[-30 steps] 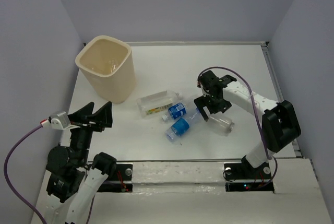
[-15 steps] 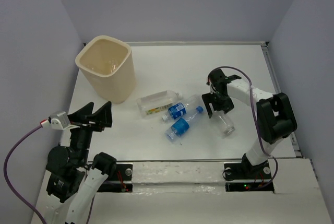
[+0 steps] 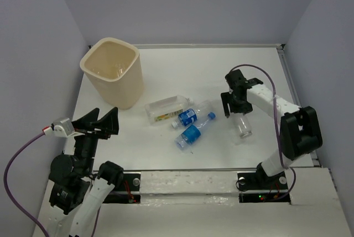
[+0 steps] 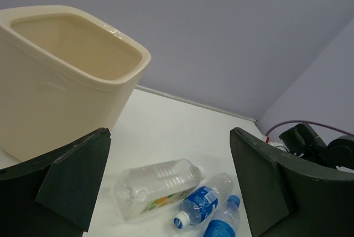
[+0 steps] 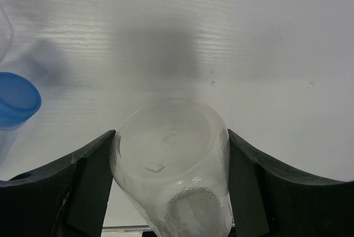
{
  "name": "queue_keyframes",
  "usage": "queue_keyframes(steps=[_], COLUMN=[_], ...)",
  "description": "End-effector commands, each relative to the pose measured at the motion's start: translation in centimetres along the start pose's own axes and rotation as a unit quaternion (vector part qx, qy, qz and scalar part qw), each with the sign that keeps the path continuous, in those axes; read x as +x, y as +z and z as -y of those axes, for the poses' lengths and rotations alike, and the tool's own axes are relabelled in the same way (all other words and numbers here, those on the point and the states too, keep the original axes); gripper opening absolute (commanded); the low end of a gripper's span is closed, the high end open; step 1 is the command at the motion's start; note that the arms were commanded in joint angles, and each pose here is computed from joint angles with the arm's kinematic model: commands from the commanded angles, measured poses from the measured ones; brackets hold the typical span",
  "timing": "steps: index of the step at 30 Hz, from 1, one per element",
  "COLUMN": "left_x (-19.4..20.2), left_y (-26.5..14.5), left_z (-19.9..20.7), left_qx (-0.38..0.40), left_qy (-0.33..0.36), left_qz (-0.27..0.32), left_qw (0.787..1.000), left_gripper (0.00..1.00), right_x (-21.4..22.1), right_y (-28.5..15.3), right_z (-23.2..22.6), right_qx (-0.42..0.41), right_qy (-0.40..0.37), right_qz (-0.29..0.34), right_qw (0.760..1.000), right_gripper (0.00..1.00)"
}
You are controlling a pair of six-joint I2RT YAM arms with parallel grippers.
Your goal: Put the plastic bottles in the bin
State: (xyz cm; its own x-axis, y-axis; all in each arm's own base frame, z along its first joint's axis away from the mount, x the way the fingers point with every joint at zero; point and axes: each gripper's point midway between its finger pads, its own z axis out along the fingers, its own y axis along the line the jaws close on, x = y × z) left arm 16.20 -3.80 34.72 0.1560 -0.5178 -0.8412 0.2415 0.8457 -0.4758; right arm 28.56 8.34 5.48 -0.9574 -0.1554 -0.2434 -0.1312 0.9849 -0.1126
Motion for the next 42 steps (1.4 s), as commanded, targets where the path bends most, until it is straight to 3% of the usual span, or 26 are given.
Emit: queue_keyframes(steps=[1, 4, 7, 8, 14, 15, 16, 20, 22, 27, 28, 29, 35, 39, 40, 42], left_x=[-0.6, -0.6, -0.6, -0.6, -0.2, -0.4, -0.3, -0.5, -0.6, -0.5, -0.5, -0.4, -0.2, -0.1, -0.1, 0.0], left_y=[0.3, 0.4, 0.5, 0.5, 0.8, 0.7, 0.7, 0.6, 0.6, 0.6, 0.7, 0.7, 0.9, 0.9, 1.0, 1.0], left_z=[0.3, 0.3, 0.1, 0.0, -0.4, -0.4, -0.4, -0.8, -1.0, -1.1, -1.0, -0.9, -0.9, -0.8, -0.8, -0.8], left_qx=[0.003, 0.002, -0.004, -0.005, -0.019, -0.018, -0.02, -0.03, -0.035, -0.04, -0.039, -0.036, -0.034, -0.033, -0.033, -0.034], left_qy=[0.004, 0.005, 0.005, 0.005, 0.006, 0.005, 0.004, -0.001, -0.002, -0.003, -0.003, -0.003, 0.0, 0.001, 0.0, 0.002], left_qz=[0.008, 0.009, 0.009, 0.009, 0.004, 0.007, 0.006, 0.01, 0.012, 0.01, 0.009, 0.007, 0.003, 0.002, 0.002, 0.0], left_qw=[1.0, 1.0, 1.0, 1.0, 1.0, 1.0, 1.0, 1.0, 0.999, 0.999, 0.999, 0.999, 0.999, 0.999, 0.999, 0.999], left_gripper=[0.99, 0.99, 0.99, 0.99, 0.99, 0.99, 0.99, 0.99, 0.99, 0.99, 0.99, 0.99, 0.99, 0.99, 0.99, 0.99], right_x=[-3.9, -6.2, -8.8, -10.7, -16.2, -17.6, -18.9, -21.9, -22.9, -26.4, -26.7, -27.3, -29.1, -29.3, -29.3, -29.3], right_y=[-6.4, -12.6, -20.2, -24.1, -34.7, -38.7, -37.6, -44.1, -47.0, -45.0, -45.3, -43.4, -41.0, -38.9, -38.3, -36.6], right_z=[1.6, 0.1, -5.5, -7.7, -22.0, -23.1, -26.0, -32.6, -33.8, -37.0, -37.0, -38.3, -40.7, -41.1, -41.4, -42.1], right_qx=[0.023, -0.015, -0.121, -0.168, -0.303, -0.328, -0.338, -0.434, -0.457, -0.465, -0.471, -0.472, -0.479, -0.481, -0.482, -0.479], right_qy=[0.046, 0.045, 0.003, -0.005, -0.091, -0.087, -0.098, -0.112, -0.106, -0.07, -0.056, -0.057, -0.039, -0.022, -0.023, -0.03], right_qz=[0.11, 0.198, 0.307, 0.362, 0.476, 0.513, 0.509, 0.571, 0.605, 0.663, 0.678, 0.674, 0.694, 0.691, 0.686, 0.675], right_qw=[0.993, 0.979, 0.944, 0.917, 0.82, 0.788, 0.785, 0.688, 0.643, 0.582, 0.561, 0.565, 0.536, 0.54, 0.544, 0.56], right_gripper=[0.38, 0.39, 0.4, 0.4, 0.4, 0.4, 0.4, 0.4, 0.4, 0.41, 0.41, 0.42, 0.44, 0.44, 0.46, 0.64])
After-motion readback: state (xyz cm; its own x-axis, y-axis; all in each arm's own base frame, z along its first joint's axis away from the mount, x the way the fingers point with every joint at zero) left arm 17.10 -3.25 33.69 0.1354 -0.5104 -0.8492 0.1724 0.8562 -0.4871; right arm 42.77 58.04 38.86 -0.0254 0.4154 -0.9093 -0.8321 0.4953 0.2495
